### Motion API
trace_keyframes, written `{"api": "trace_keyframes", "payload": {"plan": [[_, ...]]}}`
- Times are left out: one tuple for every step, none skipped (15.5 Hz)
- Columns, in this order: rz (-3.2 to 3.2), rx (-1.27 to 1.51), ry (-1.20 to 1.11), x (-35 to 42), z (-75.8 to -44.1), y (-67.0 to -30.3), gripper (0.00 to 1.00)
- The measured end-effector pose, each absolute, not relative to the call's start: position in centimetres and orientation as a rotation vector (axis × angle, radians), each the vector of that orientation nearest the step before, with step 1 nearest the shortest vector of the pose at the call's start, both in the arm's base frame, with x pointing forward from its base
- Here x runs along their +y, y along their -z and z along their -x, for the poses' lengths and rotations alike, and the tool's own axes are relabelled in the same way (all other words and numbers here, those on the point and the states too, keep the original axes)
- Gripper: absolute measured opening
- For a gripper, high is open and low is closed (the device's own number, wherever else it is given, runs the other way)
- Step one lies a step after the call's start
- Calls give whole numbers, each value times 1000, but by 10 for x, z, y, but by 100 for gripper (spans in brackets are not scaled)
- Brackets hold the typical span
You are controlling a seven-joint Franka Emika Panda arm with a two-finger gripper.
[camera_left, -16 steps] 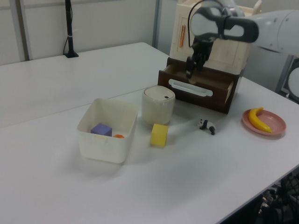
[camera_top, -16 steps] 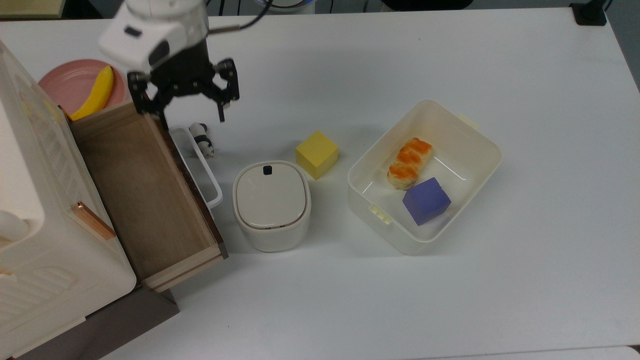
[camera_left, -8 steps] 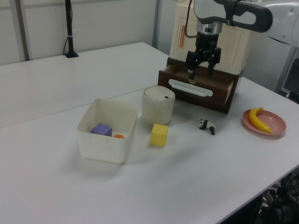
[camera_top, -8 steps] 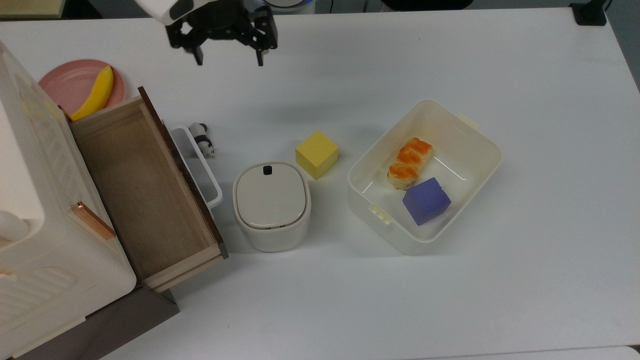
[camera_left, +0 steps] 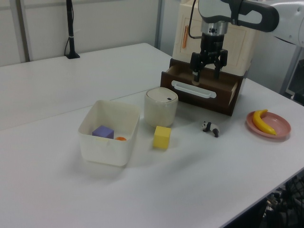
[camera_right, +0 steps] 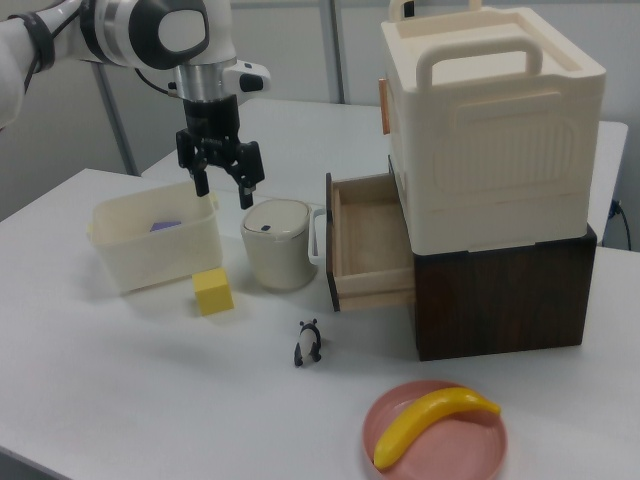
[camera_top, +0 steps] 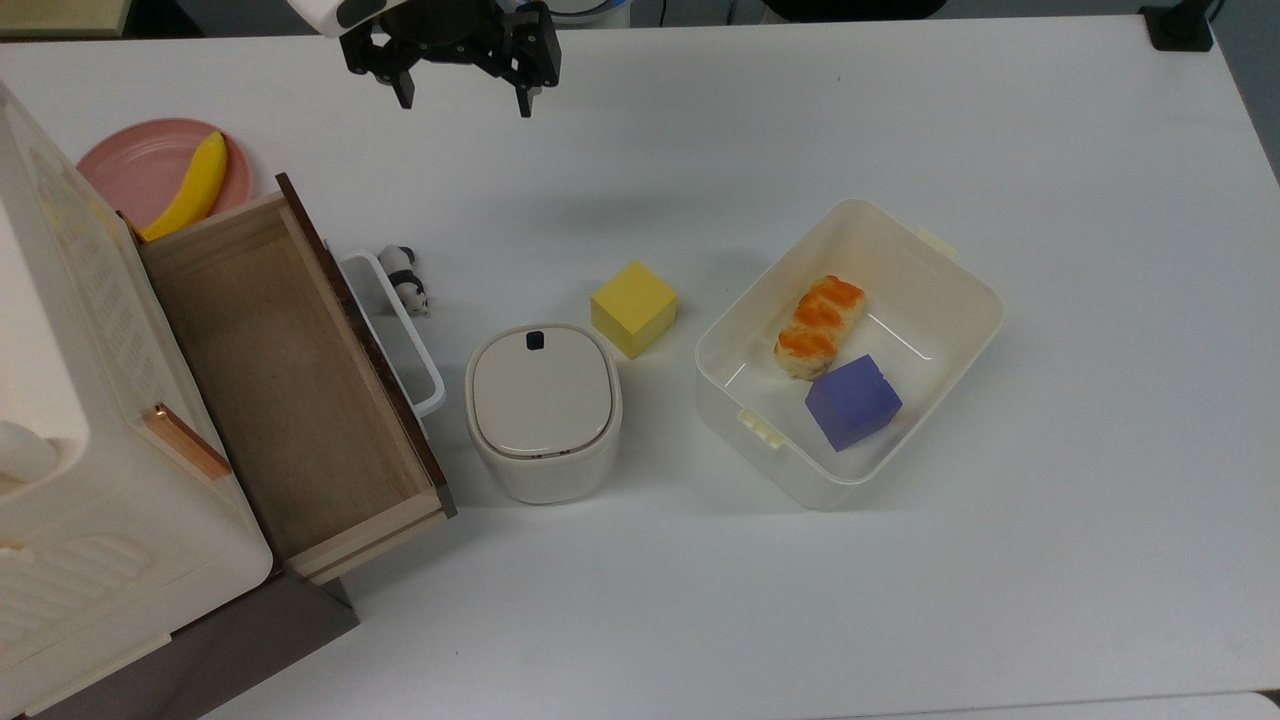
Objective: Slide open the drawer
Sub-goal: 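Release the handle and raise the gripper away from the drawer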
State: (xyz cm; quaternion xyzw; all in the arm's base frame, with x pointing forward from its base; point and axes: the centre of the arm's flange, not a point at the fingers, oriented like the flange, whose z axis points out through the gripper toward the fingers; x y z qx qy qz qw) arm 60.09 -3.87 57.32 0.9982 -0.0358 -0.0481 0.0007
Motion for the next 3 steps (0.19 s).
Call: {"api": "trace_keyframes", "payload": {"plan": [[-3134, -114, 151, -39, -601, -573, 100], [-3134, -115, 151, -39, -601, -573, 100], [-3134, -120, 153, -39, -601, -573, 100]]}}
